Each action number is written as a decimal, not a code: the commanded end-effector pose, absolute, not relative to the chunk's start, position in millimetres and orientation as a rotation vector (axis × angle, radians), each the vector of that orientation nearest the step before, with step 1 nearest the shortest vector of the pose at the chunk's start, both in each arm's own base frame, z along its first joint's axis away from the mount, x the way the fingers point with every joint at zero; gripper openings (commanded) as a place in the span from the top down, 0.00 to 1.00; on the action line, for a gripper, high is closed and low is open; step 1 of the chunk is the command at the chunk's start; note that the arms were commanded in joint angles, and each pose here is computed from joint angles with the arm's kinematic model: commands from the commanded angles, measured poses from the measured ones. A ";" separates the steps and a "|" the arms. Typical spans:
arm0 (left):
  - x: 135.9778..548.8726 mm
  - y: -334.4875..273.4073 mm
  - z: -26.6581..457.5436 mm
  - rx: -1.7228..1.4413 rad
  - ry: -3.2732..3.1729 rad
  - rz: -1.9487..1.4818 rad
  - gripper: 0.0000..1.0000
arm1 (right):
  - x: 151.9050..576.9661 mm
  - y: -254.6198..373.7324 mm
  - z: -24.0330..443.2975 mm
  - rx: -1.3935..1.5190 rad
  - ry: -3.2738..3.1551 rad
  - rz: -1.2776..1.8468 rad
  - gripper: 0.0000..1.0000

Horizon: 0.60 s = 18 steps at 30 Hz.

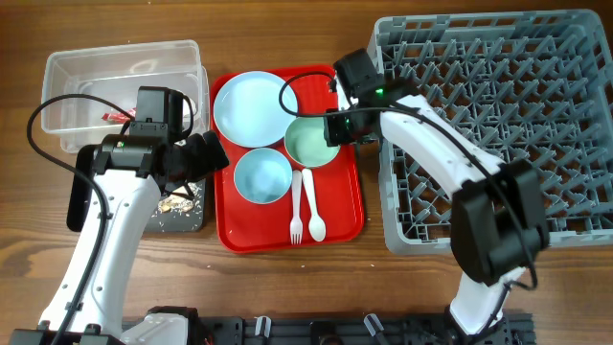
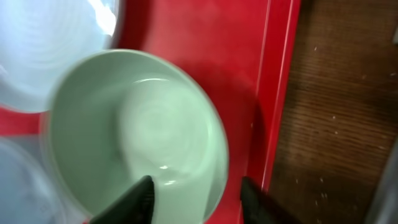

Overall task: Sort waste into correct bins and load items into the dishwasher rack
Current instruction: 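Grasp the light-green bowl with the right gripper and place it in the rack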

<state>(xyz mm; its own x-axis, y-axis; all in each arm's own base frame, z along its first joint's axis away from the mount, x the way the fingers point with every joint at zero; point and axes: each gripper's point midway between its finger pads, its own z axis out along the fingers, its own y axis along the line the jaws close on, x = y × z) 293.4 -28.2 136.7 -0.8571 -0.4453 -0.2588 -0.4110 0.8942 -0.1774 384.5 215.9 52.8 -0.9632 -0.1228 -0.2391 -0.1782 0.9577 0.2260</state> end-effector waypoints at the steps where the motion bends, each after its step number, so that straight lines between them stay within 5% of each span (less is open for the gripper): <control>1: 294.9 -23.8 139.8 -0.666 2.745 -0.150 0.03 | 383.7 210.2 19.6 -0.123 2.961 0.300 0.69; 5: 294.9 -23.8 139.8 -0.666 2.745 -0.150 0.03 | 393.5 196.7 23.9 -0.051 2.924 0.186 0.96; 9: 295.0 -23.8 139.8 -0.665 2.744 -0.150 0.04 | 432.9 172.6 119.2 0.033 2.658 0.139 0.95; 13: 296.0 -23.8 140.2 -0.664 2.740 -0.152 0.04 | 472.2 94.4 257.0 0.054 2.181 -0.233 0.96; 18: 298.4 -24.0 141.0 -0.662 2.730 -0.156 0.04 | 500.9 21.8 303.6 -0.115 1.973 -0.819 0.96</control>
